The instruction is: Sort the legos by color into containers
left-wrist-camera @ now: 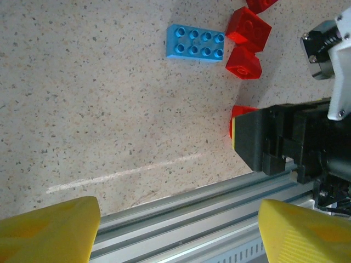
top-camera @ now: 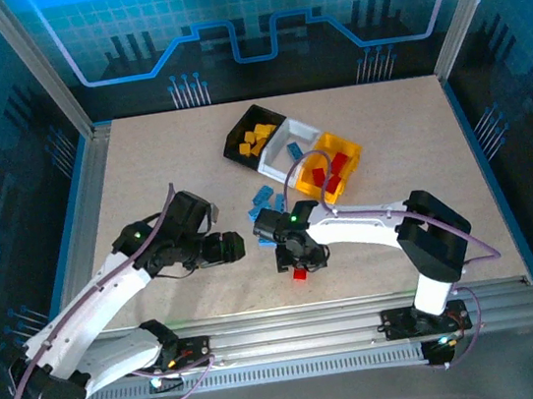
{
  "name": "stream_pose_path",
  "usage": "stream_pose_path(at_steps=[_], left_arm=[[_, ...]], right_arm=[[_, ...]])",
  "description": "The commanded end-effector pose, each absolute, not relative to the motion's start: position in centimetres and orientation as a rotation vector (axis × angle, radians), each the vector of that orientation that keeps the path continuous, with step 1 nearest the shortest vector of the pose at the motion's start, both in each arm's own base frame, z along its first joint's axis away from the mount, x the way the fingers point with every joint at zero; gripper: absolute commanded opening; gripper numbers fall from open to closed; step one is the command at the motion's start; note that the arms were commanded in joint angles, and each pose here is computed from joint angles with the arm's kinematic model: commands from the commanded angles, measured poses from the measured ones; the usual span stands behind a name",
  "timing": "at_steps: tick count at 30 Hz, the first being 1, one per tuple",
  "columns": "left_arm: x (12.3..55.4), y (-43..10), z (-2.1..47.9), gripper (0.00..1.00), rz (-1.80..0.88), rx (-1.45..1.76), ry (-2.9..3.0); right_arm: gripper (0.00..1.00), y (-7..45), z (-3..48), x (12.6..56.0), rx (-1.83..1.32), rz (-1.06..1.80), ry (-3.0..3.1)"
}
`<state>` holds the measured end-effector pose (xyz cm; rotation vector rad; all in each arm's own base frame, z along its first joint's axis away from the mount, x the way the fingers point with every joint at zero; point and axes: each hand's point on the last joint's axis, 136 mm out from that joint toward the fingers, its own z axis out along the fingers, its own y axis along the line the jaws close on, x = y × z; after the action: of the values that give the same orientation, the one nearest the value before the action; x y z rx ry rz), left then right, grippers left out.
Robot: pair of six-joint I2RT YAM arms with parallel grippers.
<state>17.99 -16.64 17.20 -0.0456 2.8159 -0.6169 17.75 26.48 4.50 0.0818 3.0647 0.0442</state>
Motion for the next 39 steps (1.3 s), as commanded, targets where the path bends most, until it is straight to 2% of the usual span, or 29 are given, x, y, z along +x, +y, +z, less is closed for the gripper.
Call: stream_pose_path(at_steps=[1,10,22,32,39], left_arm=[[16.8,-15.6,16.4,0.77,-0.588,-0.084,2.859],[16.5,-15.5,15.8,0.78,-0.607,-0.132,2.867],[17.1,-16.4,14.9,0.78,-0.626,-0.145,2.887],[18.0,-17.3,14.5,0.79,-0.657,-0.156,2.878],[19.3,-18.2,14.0,0.79,-0.643,-0.15,2.893]], right_arm=[[0.67,26.5,2.7,17.7,0.138,0.028,3.064],[0.61,26.1,0.9,17.9,0.175,0.028,3.073],[0.27,25.5,1.1,18.2,0.129,0.007,3.076],[0.29,25.5,9.2,20.6,0.093,0.172,2.964],[0.3,22.5,14.1,28.4,0.181,0.322,2.865]])
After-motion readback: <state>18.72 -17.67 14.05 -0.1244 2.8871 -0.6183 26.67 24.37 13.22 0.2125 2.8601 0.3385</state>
